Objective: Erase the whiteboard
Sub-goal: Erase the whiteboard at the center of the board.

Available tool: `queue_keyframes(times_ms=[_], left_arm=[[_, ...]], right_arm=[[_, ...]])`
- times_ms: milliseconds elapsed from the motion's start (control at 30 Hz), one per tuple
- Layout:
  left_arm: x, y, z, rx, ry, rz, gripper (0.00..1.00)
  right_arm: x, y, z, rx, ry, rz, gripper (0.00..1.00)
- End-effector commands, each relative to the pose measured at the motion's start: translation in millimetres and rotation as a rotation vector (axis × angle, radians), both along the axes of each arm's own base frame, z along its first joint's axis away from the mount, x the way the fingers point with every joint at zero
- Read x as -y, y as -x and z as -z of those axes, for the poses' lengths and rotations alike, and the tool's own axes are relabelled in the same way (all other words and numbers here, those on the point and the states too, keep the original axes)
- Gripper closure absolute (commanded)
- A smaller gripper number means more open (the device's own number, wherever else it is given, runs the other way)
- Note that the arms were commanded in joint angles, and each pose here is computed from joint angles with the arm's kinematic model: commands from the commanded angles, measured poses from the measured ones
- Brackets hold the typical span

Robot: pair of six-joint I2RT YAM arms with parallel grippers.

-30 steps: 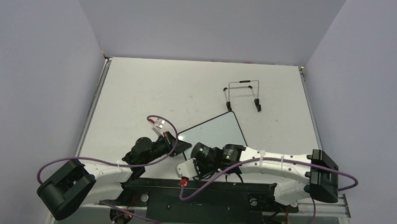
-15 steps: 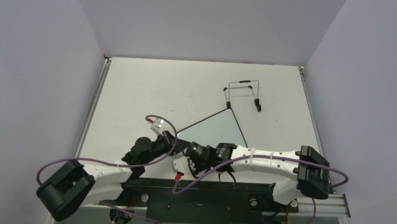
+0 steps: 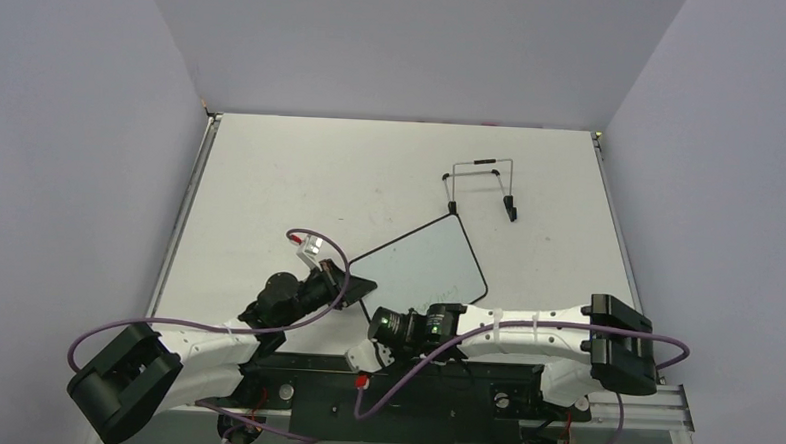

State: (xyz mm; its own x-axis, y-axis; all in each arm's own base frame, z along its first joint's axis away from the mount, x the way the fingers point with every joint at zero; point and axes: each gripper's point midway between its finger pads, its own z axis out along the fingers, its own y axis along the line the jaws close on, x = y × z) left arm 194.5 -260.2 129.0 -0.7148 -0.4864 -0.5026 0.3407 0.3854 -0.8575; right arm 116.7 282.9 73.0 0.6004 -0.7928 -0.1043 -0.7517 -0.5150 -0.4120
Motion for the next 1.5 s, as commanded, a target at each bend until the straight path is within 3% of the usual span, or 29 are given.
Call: queue_keyframes(times_ms=[0, 100, 300, 533, 733, 867, 1100, 1467], left_arm=[[8.4, 3.7, -51.7, 0.113, 0.145, 0.043, 1.00], [10.2, 4.2, -50.4, 0.108, 0.146, 0.052, 1.00], [10.5, 5.1, -51.1, 0.107, 0.153, 0.057, 1.00], [8.8, 4.8, -53.8, 0.115, 0.148, 0.050, 1.00], [10.9, 5.3, -53.9, 0.112, 0.150, 0.061, 1.00], [10.1, 5.4, -55.5, 0.116, 0.153, 0.058, 1.00], [11.0, 5.9, -53.8, 0.114, 0.149, 0.063, 1.00], [10.6, 6.3, -54.5, 0.116, 0.154, 0.062, 1.00]], right_arm=[[2.5, -50.6, -20.8, 0.082, -0.078, 0.186, 1.00], [10.2, -58.6, -23.1, 0.069, -0.092, 0.220, 1.00], [17.0, -15.2, 1.1, -0.069, -0.031, 0.071, 1.00], [19.5, -44.1, -13.2, -0.068, -0.110, 0.193, 1.00], [26.1, -20.0, 3.0, -0.156, -0.093, 0.126, 1.00], [27.2, -23.5, 3.0, -0.129, -0.093, 0.124, 1.00], [27.3, -70.8, -23.5, -0.043, -0.182, 0.273, 1.00], [27.3, -60.3, -29.1, -0.112, -0.223, 0.245, 1.00]])
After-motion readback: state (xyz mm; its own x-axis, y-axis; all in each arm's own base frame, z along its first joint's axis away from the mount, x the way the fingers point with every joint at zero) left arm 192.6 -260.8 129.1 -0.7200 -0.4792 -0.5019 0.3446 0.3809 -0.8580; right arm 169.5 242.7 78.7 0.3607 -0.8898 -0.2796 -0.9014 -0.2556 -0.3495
